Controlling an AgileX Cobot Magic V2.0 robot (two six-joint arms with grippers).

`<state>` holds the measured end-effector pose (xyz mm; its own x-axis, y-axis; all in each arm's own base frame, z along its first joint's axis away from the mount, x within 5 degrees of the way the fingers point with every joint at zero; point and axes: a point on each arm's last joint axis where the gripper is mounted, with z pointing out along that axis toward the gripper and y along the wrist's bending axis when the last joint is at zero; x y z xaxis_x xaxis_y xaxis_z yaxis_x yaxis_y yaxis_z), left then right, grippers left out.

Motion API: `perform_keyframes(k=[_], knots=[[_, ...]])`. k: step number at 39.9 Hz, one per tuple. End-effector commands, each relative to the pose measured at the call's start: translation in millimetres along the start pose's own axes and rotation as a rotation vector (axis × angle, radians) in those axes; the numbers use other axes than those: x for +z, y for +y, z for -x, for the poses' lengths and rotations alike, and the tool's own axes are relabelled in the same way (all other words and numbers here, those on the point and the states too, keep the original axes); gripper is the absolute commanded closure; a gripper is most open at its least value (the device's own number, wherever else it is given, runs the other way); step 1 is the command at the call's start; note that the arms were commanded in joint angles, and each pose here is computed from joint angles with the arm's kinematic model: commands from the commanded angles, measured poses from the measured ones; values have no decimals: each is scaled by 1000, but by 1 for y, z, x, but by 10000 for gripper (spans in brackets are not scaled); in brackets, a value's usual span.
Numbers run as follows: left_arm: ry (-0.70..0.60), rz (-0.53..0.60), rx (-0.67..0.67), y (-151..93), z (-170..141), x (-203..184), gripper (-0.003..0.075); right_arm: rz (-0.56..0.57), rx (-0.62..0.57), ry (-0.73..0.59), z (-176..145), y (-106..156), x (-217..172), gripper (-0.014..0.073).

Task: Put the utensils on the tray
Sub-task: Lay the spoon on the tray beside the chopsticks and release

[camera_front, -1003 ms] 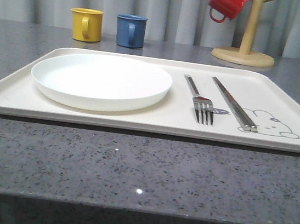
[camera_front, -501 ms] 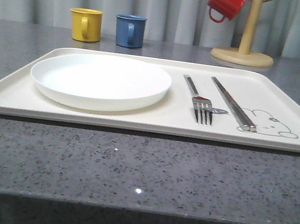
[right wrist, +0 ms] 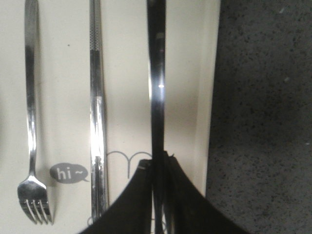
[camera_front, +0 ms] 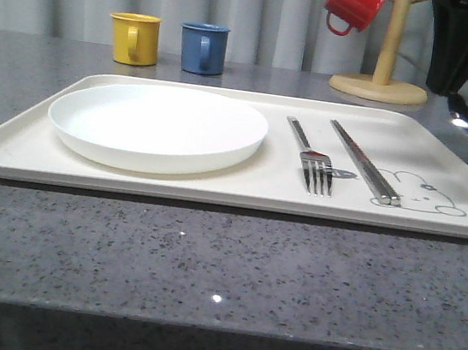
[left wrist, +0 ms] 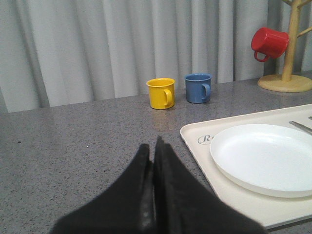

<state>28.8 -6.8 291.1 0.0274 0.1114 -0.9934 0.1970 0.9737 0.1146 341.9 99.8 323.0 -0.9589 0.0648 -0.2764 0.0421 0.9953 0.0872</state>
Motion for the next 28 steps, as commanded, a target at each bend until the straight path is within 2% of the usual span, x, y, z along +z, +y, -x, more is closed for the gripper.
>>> perform_keyframes(k=[1, 8, 21, 28], knots=[[-100, 9, -16, 2, 15, -2, 738, -13, 9, 68, -9, -2, -10, 610], [-100, 9, -16, 2, 15, -2, 738, -44, 8, 152, -16, -4, 16, 610], [-100, 9, -16, 2, 15, -2, 738, -45, 15, 155, -14, -4, 25, 608], [-100, 9, -16, 2, 15, -2, 738, -39, 15, 139, -12, -3, 26, 520]])
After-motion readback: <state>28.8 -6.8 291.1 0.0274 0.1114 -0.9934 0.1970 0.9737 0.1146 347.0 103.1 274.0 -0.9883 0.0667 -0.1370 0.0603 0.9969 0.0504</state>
